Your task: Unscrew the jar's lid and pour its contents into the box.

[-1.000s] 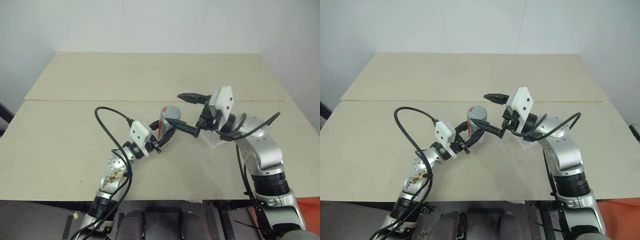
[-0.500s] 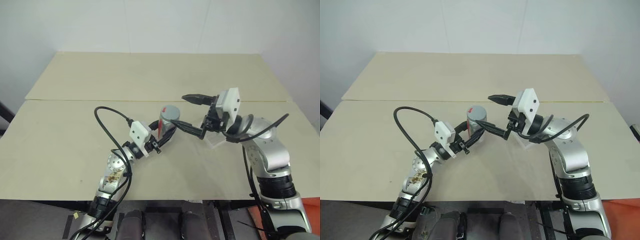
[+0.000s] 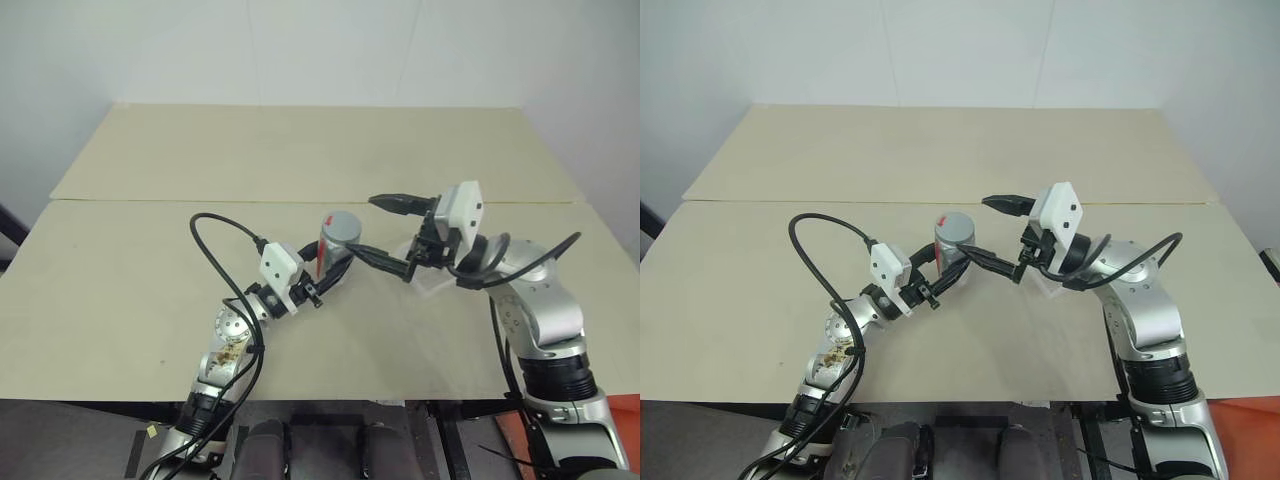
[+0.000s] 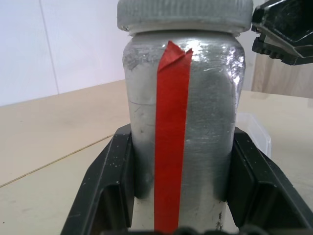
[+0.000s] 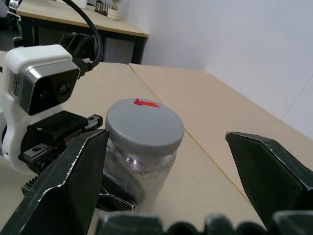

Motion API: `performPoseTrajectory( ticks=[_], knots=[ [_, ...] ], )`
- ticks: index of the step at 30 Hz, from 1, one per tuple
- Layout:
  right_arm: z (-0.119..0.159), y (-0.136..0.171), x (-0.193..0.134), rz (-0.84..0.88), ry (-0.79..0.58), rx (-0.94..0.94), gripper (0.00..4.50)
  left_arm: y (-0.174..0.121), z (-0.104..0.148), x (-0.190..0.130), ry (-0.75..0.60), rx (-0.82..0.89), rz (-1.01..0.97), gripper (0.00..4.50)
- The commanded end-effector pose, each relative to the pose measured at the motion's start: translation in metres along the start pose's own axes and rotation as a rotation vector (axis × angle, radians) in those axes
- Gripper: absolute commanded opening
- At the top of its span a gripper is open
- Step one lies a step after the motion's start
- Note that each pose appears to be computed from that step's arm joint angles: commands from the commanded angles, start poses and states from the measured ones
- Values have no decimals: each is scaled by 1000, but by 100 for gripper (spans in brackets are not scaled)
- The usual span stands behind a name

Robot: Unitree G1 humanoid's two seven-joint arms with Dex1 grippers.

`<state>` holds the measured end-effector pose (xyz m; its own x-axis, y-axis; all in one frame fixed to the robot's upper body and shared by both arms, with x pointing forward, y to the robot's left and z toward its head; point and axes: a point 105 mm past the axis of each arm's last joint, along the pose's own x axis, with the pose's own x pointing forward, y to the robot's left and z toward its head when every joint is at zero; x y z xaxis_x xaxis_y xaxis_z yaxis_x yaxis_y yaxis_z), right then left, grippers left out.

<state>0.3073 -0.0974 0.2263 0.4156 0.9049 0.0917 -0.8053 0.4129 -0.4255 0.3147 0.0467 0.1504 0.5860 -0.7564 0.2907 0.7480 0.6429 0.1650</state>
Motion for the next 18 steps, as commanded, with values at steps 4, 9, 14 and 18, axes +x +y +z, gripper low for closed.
performPoseTrajectory(
  ticks=[4, 9, 14, 18],
  knots=[
    [25, 16, -7, 112, -83, -20, 447, -1, 15, 4, -60, 40, -13, 214],
    [31, 23, 12, 123, -117, -23, 447, -1, 14, 4, -60, 43, -15, 214],
    [29, 15, 38, 58, -126, -22, 447, -2, 15, 6, -66, 42, -17, 214],
    [25, 7, 47, 18, -117, -16, 447, -2, 16, 7, -70, 41, -17, 214]
  ],
)
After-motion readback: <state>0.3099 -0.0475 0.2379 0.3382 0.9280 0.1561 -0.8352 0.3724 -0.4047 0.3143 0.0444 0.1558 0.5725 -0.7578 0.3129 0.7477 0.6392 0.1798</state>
